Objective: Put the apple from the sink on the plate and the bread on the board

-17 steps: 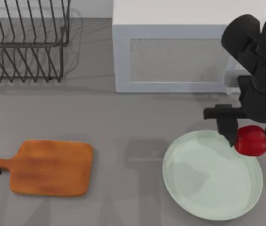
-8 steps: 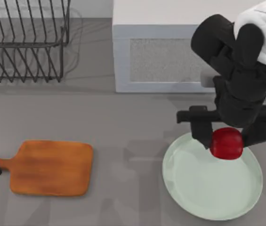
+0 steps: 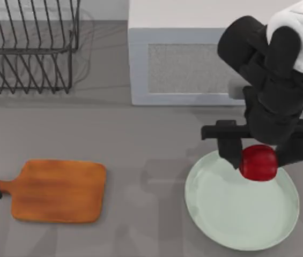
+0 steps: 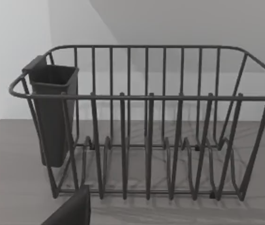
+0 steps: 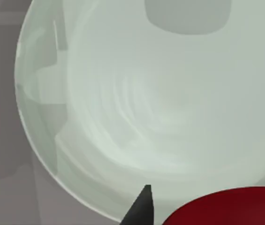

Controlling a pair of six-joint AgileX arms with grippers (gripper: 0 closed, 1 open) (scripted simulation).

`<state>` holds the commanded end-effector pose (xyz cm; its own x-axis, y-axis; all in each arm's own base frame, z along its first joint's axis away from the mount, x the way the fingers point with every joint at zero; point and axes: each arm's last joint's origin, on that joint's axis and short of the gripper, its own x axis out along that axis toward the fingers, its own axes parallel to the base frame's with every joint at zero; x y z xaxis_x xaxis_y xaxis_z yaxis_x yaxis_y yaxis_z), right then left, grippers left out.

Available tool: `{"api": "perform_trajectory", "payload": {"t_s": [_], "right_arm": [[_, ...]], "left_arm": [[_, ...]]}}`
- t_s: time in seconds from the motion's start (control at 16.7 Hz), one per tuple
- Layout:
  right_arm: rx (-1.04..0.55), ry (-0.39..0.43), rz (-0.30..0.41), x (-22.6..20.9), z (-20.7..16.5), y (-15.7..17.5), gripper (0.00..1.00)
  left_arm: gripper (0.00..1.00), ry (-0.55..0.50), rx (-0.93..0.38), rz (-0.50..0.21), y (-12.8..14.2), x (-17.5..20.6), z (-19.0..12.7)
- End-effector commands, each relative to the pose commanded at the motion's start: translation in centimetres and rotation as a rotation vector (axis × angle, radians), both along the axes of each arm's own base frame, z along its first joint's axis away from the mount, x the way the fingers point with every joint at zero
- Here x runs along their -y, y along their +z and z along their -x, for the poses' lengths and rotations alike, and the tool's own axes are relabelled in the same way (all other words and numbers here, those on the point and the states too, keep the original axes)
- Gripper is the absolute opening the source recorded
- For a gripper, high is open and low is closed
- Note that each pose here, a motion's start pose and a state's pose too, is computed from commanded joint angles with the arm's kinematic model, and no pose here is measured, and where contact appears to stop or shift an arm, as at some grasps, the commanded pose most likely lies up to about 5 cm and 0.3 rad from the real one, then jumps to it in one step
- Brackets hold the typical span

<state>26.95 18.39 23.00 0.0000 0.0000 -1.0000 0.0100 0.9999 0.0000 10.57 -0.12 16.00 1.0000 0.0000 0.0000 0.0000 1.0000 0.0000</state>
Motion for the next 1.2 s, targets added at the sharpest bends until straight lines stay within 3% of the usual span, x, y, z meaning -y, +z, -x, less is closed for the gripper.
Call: {"api": "perform_trajectory", "payload": {"t_s": [0.42, 1.02, 1.2], "right_arm": [[0.0, 0.0, 0.0, 0.0, 0.0, 0.0, 0.98], [0.0, -0.001, 0.0, 0.0, 0.0, 0.0, 1.0], [0.045, -0.001, -0.029, 1.2, 0.3, 0.5, 1.0]], "left_arm": [[1.0, 0.0, 0.0, 0.0, 0.0, 0.0, 0.0], [1.0, 0.0, 0.0, 0.0, 0.0, 0.0, 0.0], [1.0, 0.0, 0.0, 0.0, 0.0, 0.0, 0.0]]}}
